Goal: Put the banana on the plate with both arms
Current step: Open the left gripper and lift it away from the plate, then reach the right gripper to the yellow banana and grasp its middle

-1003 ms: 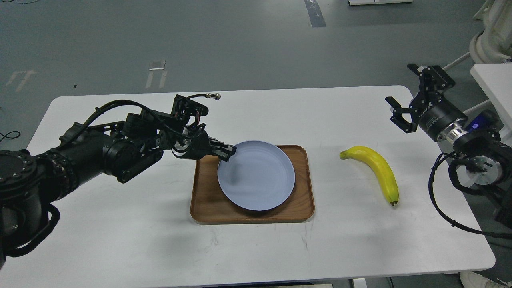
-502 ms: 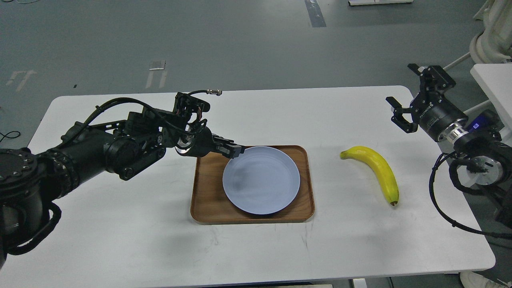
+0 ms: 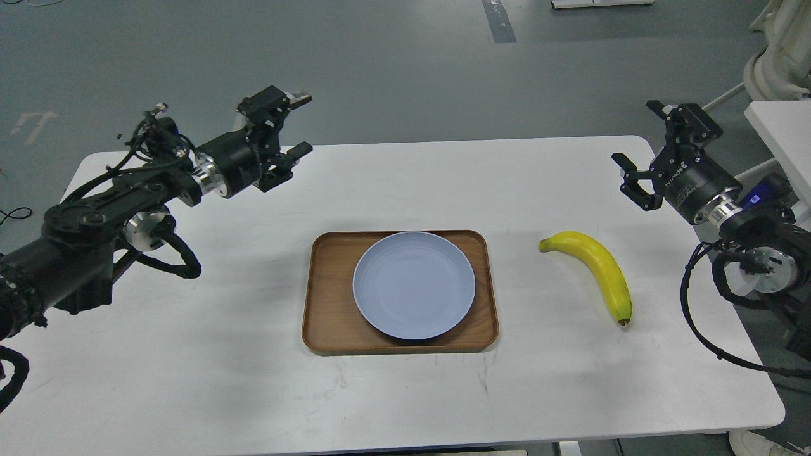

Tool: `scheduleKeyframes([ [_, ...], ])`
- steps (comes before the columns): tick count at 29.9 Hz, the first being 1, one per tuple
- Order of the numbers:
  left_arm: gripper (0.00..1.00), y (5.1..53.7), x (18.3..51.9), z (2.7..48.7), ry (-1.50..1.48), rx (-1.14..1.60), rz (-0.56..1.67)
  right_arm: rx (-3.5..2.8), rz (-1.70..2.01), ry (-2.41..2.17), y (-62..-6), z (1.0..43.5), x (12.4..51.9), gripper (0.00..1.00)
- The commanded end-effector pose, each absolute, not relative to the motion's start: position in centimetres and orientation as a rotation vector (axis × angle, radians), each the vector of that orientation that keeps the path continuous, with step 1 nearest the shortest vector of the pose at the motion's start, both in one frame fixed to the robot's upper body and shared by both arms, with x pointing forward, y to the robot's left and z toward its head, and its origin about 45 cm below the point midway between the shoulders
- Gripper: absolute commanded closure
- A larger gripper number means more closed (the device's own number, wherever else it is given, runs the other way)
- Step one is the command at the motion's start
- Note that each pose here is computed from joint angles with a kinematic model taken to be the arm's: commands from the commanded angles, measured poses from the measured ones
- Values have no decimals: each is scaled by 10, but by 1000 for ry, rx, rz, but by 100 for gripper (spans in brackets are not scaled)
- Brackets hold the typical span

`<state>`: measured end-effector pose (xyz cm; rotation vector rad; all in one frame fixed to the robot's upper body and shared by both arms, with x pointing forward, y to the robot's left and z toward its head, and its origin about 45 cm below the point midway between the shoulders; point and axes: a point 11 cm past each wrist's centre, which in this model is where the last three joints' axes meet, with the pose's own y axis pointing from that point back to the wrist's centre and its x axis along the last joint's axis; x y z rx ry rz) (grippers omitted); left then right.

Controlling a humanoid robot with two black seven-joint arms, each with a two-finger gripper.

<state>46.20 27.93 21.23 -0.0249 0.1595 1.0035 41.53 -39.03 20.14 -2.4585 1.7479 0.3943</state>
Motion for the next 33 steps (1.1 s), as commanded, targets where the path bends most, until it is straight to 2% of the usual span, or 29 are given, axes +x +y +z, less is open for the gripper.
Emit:
scheduleKeyframes([
  [1, 2, 322, 454, 203, 234, -166, 1156, -2478, 385, 1746, -389, 201, 415, 0],
  [3, 2, 347, 447, 196, 266, -232, 1242, -2554, 329, 1753, -392, 203, 413, 0],
  [7, 2, 360, 440, 187, 303, -206, 1272, -2775, 171, 1697, -385, 211, 409, 0],
  [9, 2, 363, 440, 188, 301, -202, 1276, -2990, -68, 1639, -384, 230, 409, 0],
  [13, 2, 361, 441, 189, 301, -204, 1273, -3283, -381, 1496, -377, 238, 405, 0],
  [15, 2, 359, 444, 192, 297, -208, 1267, -3491, -658, 1345, -378, 245, 401, 0],
  [19, 2, 357, 445, 194, 294, -211, 1264, -3769, -982, 991, -377, 228, 390, 0],
  [22, 2, 357, 446, 196, 290, -217, 1260, -4018, -1227, 535, -383, 203, 375, 0],
  [26, 2, 358, 446, 197, 288, -218, 1262, -4096, -1301, 333, -381, 189, 375, 0],
  [33, 2, 360, 446, 198, 285, -216, 1265, -4115, -1344, 324, -373, 179, 390, 0],
])
